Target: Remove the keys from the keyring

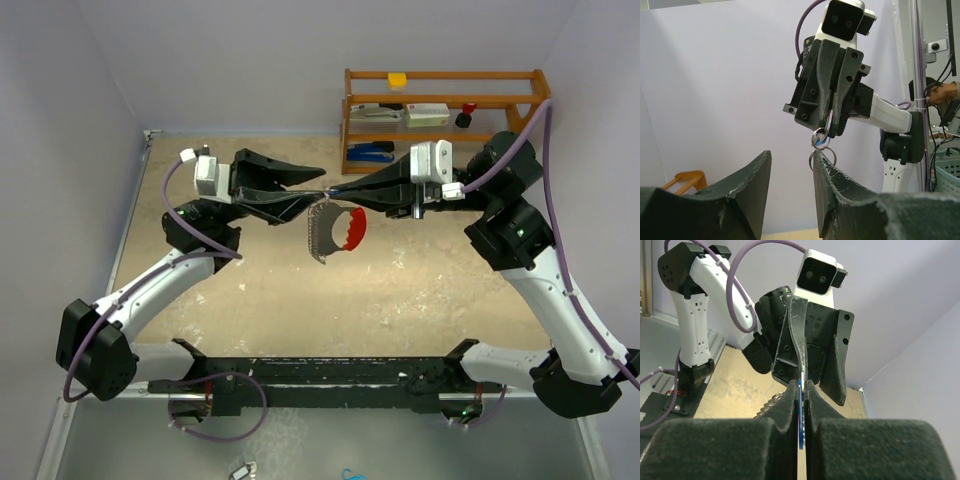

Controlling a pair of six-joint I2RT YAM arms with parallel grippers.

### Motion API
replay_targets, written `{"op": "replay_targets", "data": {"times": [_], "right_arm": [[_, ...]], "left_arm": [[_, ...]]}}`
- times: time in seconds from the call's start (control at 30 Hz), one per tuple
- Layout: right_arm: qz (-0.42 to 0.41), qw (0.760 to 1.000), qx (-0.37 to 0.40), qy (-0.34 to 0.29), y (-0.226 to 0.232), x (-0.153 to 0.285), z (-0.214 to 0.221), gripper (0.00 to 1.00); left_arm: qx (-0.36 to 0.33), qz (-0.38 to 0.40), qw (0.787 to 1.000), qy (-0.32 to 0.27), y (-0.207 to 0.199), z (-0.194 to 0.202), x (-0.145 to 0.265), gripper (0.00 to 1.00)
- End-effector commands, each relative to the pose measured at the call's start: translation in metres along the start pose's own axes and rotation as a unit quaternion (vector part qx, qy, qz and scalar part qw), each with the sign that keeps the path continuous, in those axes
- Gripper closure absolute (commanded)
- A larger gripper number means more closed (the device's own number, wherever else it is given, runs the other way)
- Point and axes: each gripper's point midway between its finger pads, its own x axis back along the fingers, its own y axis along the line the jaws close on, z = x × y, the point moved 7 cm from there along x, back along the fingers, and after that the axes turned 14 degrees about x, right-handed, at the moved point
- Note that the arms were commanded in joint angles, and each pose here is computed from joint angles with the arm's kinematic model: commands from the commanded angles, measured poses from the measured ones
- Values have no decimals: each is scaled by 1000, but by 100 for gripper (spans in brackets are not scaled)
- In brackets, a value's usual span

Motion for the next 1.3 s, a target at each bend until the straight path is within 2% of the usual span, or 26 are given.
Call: {"op": "replay_targets", "data": {"times": [0.0,0.7,0.83,0.93,1.0,1.27], "right_arm": [[13,999,29,-24,-8,-2,-12,100],[18,999,24,-22,-12,-8,-2,100],[16,999,21,-21,-13,-10,0,100],[16,999,19,-21,-14,-10,1,100],[15,1000,16,-20,-14,-11,2,100],[19,1000,17,-15,-16,-12,4,100]], "left_arm": [[-12,30,999,-22,-9,-15,-8,64],[0,55,998,-27,-16,-17,-9,67],[2,61,998,-27,-16,-18,-10,76],[3,61,998,-27,-15,-18,-11,88],[4,57,998,-29,-14,-18,-11,100],[-1,47,999,-23,-8,-16,-12,100]]}}
